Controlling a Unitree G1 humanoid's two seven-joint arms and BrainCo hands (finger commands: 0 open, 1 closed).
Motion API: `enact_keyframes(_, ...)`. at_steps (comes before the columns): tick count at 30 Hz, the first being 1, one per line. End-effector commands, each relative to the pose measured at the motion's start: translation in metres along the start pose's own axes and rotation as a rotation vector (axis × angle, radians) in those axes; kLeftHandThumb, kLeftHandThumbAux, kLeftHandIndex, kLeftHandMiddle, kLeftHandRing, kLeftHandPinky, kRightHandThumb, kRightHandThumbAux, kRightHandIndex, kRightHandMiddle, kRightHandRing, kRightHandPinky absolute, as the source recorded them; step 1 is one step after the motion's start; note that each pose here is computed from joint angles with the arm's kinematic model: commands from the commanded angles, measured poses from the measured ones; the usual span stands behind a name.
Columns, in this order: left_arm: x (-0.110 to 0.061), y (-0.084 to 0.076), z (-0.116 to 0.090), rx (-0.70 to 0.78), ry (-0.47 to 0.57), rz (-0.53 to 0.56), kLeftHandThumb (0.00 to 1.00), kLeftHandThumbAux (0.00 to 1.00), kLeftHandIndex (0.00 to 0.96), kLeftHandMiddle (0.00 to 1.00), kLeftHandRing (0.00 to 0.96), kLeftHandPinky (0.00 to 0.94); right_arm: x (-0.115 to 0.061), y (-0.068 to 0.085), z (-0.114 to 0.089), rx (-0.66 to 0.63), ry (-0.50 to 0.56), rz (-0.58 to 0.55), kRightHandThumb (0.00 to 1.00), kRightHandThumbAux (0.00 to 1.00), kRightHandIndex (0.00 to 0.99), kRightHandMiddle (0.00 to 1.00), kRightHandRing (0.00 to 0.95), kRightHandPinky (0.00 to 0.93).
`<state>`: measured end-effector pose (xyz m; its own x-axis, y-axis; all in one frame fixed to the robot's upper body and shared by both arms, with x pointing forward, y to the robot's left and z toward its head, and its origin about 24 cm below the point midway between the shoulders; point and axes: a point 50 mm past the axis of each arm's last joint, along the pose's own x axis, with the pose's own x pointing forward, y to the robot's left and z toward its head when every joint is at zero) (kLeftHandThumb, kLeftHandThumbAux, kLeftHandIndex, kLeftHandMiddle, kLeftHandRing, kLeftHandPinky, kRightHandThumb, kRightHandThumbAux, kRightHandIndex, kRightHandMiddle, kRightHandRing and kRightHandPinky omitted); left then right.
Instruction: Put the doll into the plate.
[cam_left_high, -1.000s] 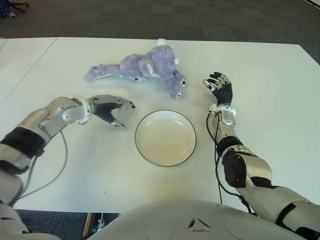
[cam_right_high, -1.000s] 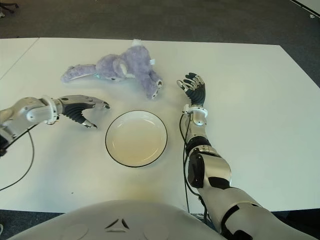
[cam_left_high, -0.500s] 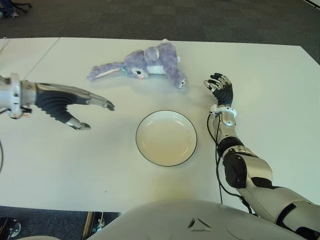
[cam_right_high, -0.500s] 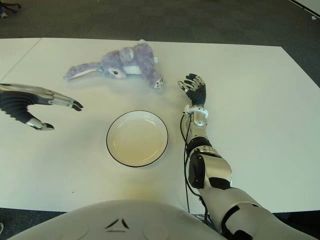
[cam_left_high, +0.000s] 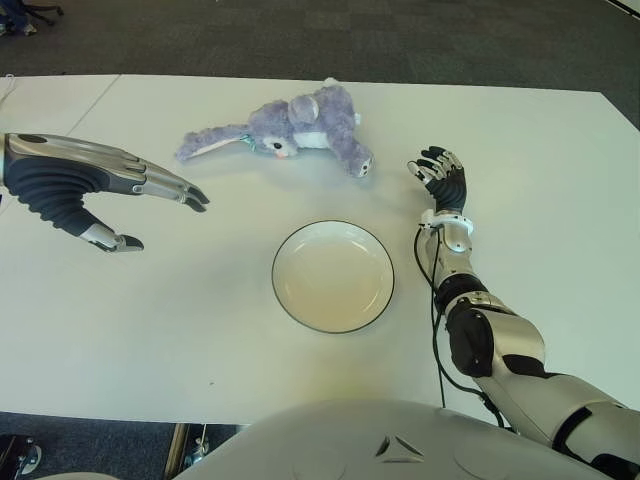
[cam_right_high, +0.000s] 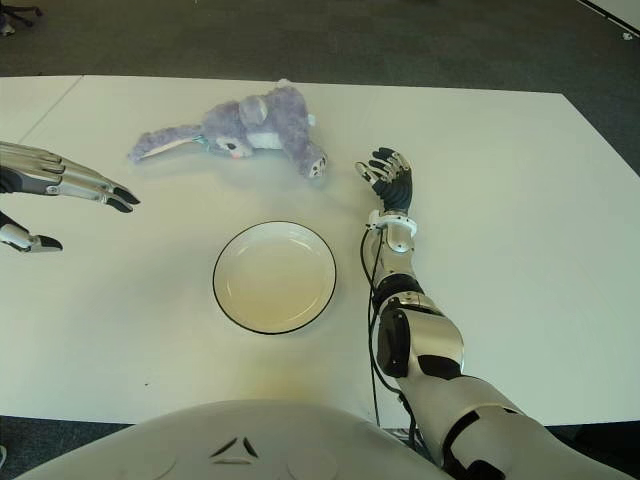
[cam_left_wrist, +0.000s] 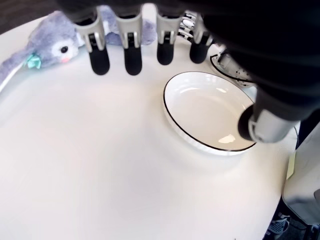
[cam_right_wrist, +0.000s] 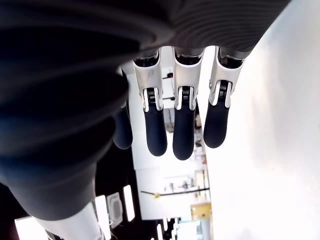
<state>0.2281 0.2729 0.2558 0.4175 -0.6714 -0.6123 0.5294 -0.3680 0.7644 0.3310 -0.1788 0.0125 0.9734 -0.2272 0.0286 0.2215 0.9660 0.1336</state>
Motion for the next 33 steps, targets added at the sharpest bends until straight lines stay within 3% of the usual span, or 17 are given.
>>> enact_keyframes(1,0.003,-0.010,-0.005,-0.043,-0.037,-0.032,0.368,0.479,0.000,0.000,0.107,0.131,-0.108,-0.037,-0.107,-0.009,0.488,-0.135,0.130,0.847,0.277,0.305,0.307,0.309)
enact_keyframes(17,0.005,-0.009,-0.007,-0.046,-0.043,-0.033,0.368,0.479,0.000,0.000,0.107,0.131,-0.105,-0.037,-0.106,-0.009,0.490,-0.135,0.130,0.847,0.277,0.305,0.307,0.309)
enact_keyframes(18,0.039,0.004,-0.049,-0.153,0.117,0.419,0.368,0.479,0.000,0.000,0.107,0.131,-0.105,-0.037,-0.106,-0.012,0.492,-0.132,0.130,0.847,0.277,0.305,0.307,0.309)
enact_keyframes(19,0.075,0.019,-0.074,-0.191,0.238,0.702,0.287,0.310,0.000,0.000,0.026,0.040,-0.105,-0.037,-0.106,-0.014,0.494,-0.128,0.133,0.849,0.285,0.310,0.313,0.315)
enact_keyframes(20,0.103,0.034,-0.082,-0.176,0.314,0.865,0.275,0.281,0.000,0.000,0.013,0.022,-0.105,-0.037,-0.106,-0.016,0.495,-0.126,0.134,0.848,0.286,0.311,0.314,0.316)
enact_keyframes(21,0.126,0.046,-0.085,-0.160,0.350,0.915,0.265,0.259,0.000,0.000,0.003,0.008,-0.105,-0.037,-0.107,-0.016,0.497,-0.125,0.137,0.848,0.287,0.312,0.315,0.317)
enact_keyframes(23,0.149,0.055,-0.087,-0.171,0.371,0.870,0.295,0.254,0.000,0.000,0.000,0.000,-0.105,-0.036,-0.107,-0.013,0.497,-0.124,0.139,0.847,0.288,0.312,0.314,0.313)
enact_keyframes(29,0.185,0.054,-0.082,-0.123,0.385,0.787,0.378,0.250,0.000,0.000,0.000,0.000,-0.105,-0.036,-0.106,-0.004,0.492,-0.130,0.180,0.841,0.303,0.310,0.316,0.329)
enact_keyframes(33,0.190,0.052,-0.082,-0.101,0.386,0.778,0.398,0.248,0.000,0.000,0.000,0.000,-0.105,-0.036,-0.106,0.004,0.492,-0.129,0.188,0.837,0.306,0.311,0.317,0.333)
